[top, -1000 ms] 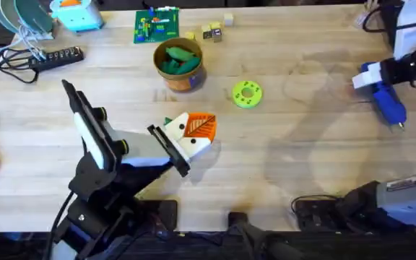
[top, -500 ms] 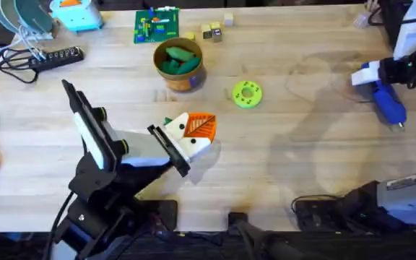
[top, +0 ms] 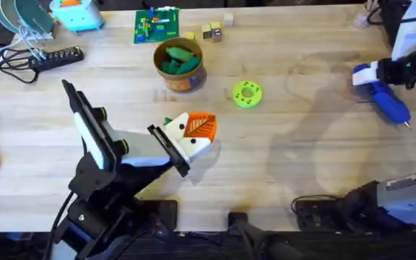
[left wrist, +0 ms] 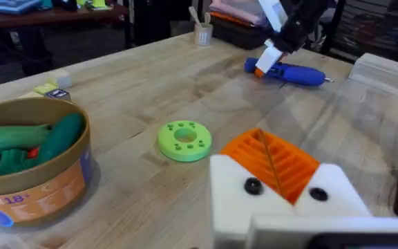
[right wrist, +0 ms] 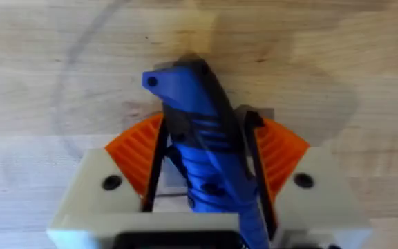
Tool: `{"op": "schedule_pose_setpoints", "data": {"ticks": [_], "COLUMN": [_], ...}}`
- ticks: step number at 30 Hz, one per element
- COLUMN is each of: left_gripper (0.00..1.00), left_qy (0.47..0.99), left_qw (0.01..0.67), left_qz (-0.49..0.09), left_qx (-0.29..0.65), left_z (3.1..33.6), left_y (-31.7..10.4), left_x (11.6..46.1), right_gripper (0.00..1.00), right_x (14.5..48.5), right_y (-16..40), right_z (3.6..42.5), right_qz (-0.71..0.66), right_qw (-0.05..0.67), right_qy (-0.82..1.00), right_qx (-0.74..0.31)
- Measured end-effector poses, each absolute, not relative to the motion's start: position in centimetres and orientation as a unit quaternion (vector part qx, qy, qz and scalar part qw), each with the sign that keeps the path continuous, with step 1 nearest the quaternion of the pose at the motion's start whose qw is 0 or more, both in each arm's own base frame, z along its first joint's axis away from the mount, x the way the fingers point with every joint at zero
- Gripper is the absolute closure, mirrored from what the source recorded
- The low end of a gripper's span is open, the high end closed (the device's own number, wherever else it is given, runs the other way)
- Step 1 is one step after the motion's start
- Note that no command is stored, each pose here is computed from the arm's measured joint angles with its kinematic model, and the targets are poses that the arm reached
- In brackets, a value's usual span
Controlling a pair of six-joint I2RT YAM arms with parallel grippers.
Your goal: Pick up the gripper from the table and insert it into the empty holder that is missing its gripper. Then pick up a screw, insert it into the mounting hole, and use the screwdriver to tighten it. Finally, clean up the table by picking up the vegetable and placing it into the bucket.
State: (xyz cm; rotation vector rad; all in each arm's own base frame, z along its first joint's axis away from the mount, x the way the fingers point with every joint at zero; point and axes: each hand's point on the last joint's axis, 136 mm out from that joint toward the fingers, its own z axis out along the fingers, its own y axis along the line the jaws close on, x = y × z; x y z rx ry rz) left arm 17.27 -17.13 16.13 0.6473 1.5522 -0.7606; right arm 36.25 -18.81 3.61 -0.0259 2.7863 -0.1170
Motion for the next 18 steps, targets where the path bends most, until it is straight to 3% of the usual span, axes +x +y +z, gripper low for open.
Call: {"op": "schedule_pose_setpoints", "data": {"ticks": [9, 18], "left_gripper": [0.991, 0.991], "left_qy": [0.671, 0.671], "left_qw": [0.604, 0.604], "left_qz": [-0.329, -0.329], "left_qx": [0.280, 0.280], "left_z": [16.1, 16.1], "left_y": [-17.1, -17.1], "left_x": [17.3, 17.3], "right_gripper": [0.260, 0.100], "right_x": [35.9, 35.1], "right_y": [-18.7, -18.3], "right_z": [3.6, 3.4], "right_qz": [-0.039, -0.031], "right_qw": [0.167, 0.148], "right_qy": [0.985, 0.988], "right_qx": [-0.008, -0.025]}}
